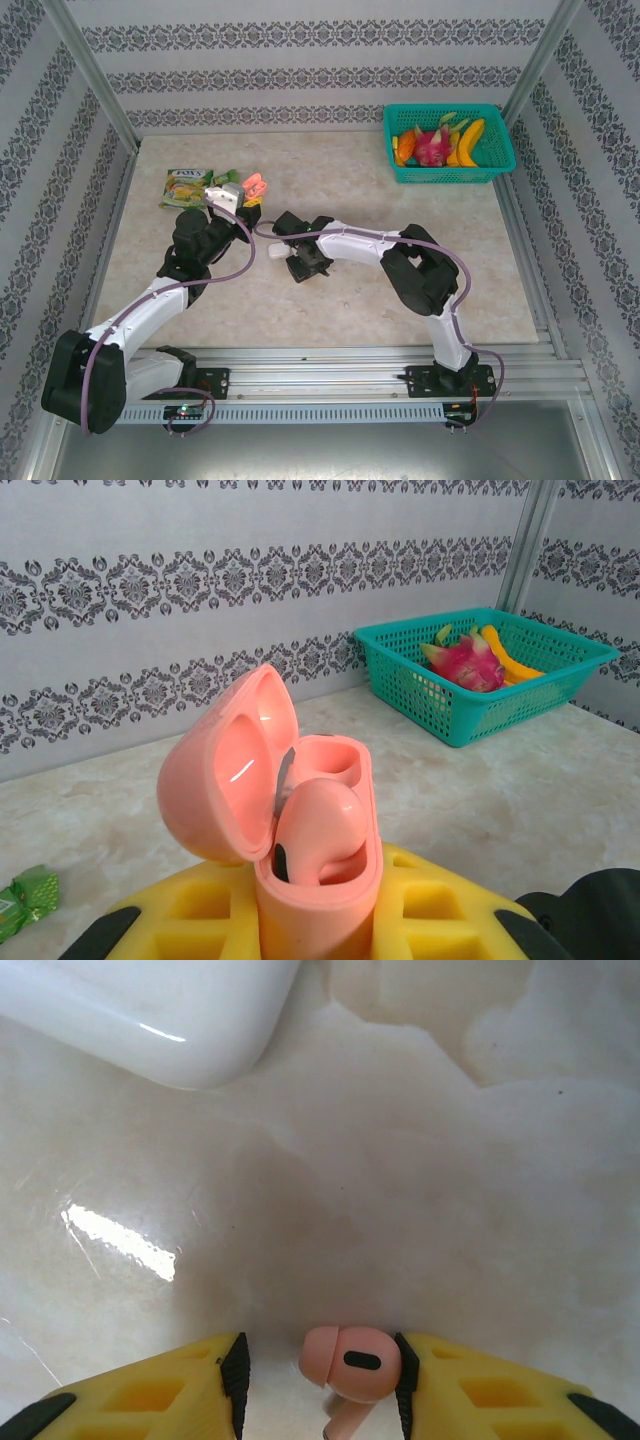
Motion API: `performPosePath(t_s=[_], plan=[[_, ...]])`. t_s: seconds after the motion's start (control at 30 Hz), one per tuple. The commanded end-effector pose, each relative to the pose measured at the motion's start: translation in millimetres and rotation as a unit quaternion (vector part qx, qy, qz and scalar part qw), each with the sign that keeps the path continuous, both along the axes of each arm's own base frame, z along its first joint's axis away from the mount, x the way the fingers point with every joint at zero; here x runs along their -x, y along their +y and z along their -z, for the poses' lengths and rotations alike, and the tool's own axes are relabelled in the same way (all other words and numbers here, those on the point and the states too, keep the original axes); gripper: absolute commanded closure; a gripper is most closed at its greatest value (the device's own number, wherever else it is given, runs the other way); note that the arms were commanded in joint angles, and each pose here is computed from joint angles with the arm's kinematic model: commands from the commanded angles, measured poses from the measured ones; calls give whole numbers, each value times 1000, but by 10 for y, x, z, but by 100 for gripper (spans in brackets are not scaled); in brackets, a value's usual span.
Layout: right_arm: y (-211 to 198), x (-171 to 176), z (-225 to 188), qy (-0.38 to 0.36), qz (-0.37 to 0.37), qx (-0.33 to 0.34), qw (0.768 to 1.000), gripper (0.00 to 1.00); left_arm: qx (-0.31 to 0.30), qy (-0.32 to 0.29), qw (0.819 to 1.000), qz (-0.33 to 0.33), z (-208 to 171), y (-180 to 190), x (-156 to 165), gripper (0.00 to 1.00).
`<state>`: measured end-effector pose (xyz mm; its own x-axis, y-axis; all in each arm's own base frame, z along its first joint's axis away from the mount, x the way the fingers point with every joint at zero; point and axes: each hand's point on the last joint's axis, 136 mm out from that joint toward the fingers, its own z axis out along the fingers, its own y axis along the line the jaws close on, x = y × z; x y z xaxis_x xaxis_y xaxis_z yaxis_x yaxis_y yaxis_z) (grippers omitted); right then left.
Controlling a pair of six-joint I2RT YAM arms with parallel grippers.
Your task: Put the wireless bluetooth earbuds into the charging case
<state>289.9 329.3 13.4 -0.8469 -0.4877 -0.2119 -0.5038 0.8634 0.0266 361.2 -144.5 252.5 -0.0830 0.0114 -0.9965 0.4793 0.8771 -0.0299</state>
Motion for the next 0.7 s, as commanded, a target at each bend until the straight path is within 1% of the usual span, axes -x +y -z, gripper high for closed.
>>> performPosePath(t_s=[0.0, 0.27, 0.47, 0.67], plan=[[-211, 215, 227, 45, -4, 61, 997, 57, 13, -21, 1000, 0, -195, 24, -30, 100], [-281, 187, 295, 46, 69, 62, 995, 60, 12, -20, 1000, 1, -184, 20, -32, 100], [-367, 140, 300, 38, 124, 56, 990, 57, 14, -20, 1000, 1, -182, 19, -31, 100], [-430, 79, 275, 31, 174, 34, 984, 57, 15, -21, 1000, 0, -193, 24, -33, 100]])
